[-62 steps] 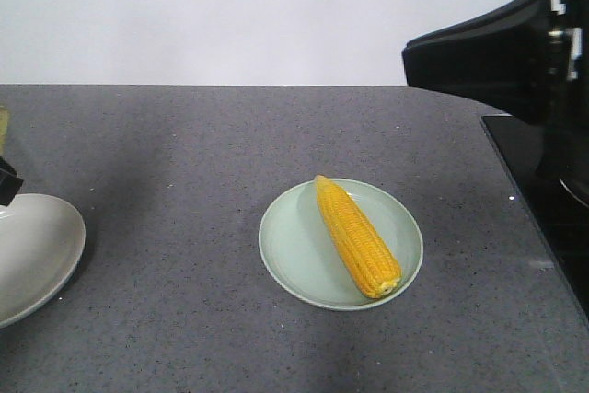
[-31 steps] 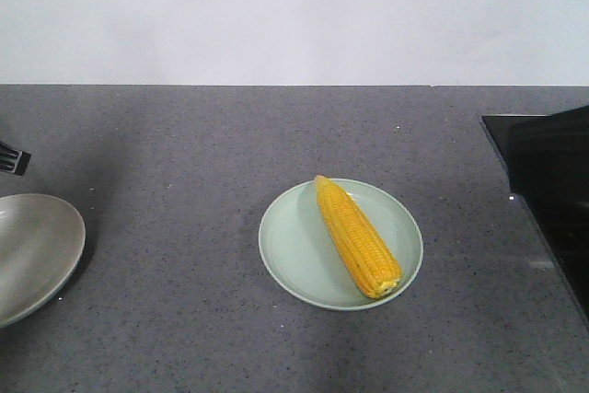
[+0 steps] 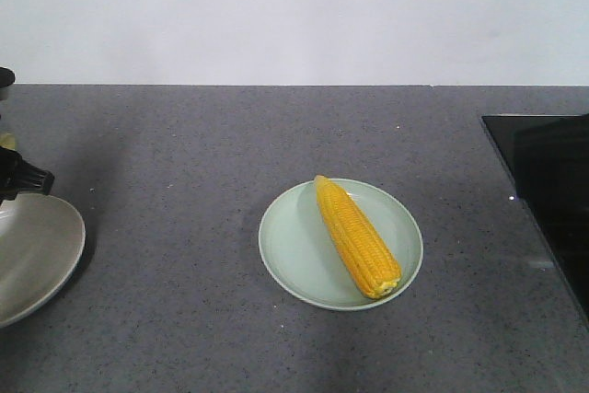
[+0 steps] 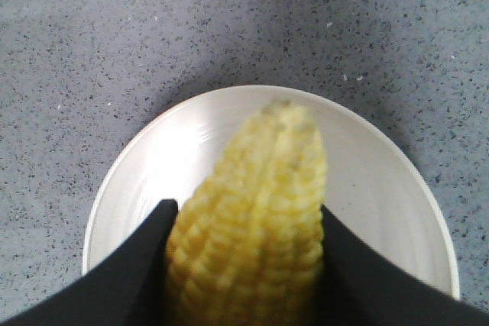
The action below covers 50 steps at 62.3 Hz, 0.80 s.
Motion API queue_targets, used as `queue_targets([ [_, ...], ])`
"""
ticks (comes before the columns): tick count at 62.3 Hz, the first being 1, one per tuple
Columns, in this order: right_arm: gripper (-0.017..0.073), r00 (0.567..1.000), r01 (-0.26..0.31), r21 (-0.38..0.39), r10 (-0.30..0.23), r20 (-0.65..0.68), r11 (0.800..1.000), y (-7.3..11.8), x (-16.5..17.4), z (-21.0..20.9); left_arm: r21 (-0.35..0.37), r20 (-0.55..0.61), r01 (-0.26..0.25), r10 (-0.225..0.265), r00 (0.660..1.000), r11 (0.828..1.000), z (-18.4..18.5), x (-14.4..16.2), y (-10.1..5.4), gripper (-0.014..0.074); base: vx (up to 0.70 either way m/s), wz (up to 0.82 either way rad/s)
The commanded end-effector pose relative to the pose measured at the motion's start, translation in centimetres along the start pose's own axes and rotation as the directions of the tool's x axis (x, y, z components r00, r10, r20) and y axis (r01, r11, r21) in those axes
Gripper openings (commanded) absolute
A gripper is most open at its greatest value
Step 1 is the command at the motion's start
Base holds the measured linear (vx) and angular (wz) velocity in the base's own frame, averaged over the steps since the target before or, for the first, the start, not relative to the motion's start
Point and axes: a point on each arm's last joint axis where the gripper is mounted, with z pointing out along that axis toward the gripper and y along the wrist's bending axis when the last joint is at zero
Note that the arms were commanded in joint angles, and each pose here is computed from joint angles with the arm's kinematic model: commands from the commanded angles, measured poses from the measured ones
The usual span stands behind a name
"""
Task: Distribute corn equally
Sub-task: 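Lower the left gripper's corn ear onto the beige plate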
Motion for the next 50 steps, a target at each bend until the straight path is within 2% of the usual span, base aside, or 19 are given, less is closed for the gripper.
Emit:
queue_targets([
  [1,-0.0004,0.999,0.001,-0.023,0.0,0.037,1.0,0.46,-0.81,-0.43,-0.007,0.087,0.017,-0.017,0.996,1.0,-1.54,-0.77,0.45,0.0033,0.0,0.0],
  [14,-0.0004,0.999,0.001,-0.023,0.0,0.037,1.0,0.46,-0.81,-0.43,-0.009,0.074,0.015,-0.014,0.997,1.0,-1.53,-0.65,0.46,0.0157,0.0,0.0],
  [33,-0.0004,0.999,-0.005,-0.023,0.006,0.037,1.0,0.46,-0.81,-0.43,-0.013,0.043,0.014,-0.014,0.999,1.0,-1.51,-0.37,0.49,0.0428,0.0,0.0],
  [41,-0.0004,0.999,-0.021,-0.024,0.022,0.037,0.999,0.46,-0.81,-0.43,-0.013,0.039,0.014,-0.014,0.999,1.0,-1.51,-0.33,0.5,0.0483,0.0,0.0],
  [50,-0.0004,0.999,-0.025,-0.024,0.026,0.037,0.999,0.46,-0.81,-0.43,-0.014,0.027,0.014,-0.014,1.0,1.0,-1.51,-0.22,0.51,0.0489,0.0,0.0],
])
